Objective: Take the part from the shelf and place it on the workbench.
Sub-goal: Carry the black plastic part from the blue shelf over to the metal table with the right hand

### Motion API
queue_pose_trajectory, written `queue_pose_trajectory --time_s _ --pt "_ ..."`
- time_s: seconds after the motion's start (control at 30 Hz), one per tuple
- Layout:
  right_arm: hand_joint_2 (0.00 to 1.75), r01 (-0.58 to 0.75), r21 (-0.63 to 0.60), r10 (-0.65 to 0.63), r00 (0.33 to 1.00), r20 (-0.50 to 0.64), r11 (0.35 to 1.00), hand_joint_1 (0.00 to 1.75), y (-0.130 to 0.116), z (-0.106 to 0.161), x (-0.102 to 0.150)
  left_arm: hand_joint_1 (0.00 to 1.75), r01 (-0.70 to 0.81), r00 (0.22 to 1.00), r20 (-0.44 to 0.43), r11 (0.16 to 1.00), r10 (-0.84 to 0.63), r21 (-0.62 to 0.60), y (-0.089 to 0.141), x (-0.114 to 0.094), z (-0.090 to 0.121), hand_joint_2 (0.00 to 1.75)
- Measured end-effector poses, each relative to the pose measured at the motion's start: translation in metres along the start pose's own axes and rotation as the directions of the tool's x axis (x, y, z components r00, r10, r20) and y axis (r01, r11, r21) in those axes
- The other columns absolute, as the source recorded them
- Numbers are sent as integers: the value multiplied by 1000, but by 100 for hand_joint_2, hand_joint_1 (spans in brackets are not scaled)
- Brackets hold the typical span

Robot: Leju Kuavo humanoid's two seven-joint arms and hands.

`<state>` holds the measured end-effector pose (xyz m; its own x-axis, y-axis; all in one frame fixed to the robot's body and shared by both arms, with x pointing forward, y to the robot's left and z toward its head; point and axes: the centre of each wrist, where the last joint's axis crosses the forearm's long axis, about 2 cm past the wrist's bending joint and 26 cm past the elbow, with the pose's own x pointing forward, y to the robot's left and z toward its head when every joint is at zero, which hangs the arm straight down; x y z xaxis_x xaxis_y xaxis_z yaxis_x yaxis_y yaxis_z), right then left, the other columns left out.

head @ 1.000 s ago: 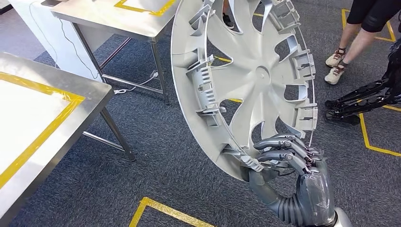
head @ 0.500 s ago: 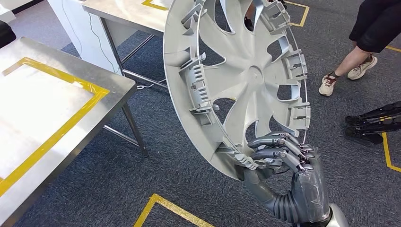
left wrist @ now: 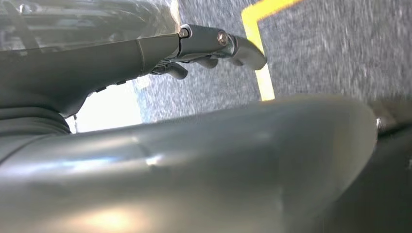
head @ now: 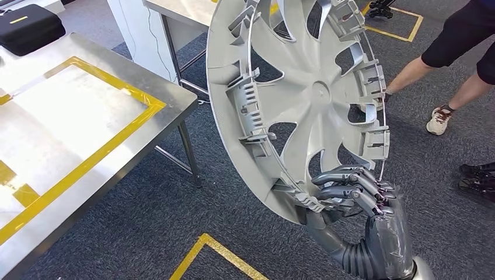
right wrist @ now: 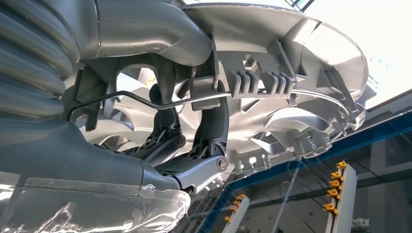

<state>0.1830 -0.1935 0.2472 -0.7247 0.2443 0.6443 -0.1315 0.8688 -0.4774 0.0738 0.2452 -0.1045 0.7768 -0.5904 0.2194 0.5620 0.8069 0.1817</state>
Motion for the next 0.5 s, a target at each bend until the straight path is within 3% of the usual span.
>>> queue_pose_trajectory --time_s 0.5 --pt "175 -1 -2 1 1000 -2 1000 175 0 0 0 0 2 1000 -5 1000 -2 8 4 -3 0 175"
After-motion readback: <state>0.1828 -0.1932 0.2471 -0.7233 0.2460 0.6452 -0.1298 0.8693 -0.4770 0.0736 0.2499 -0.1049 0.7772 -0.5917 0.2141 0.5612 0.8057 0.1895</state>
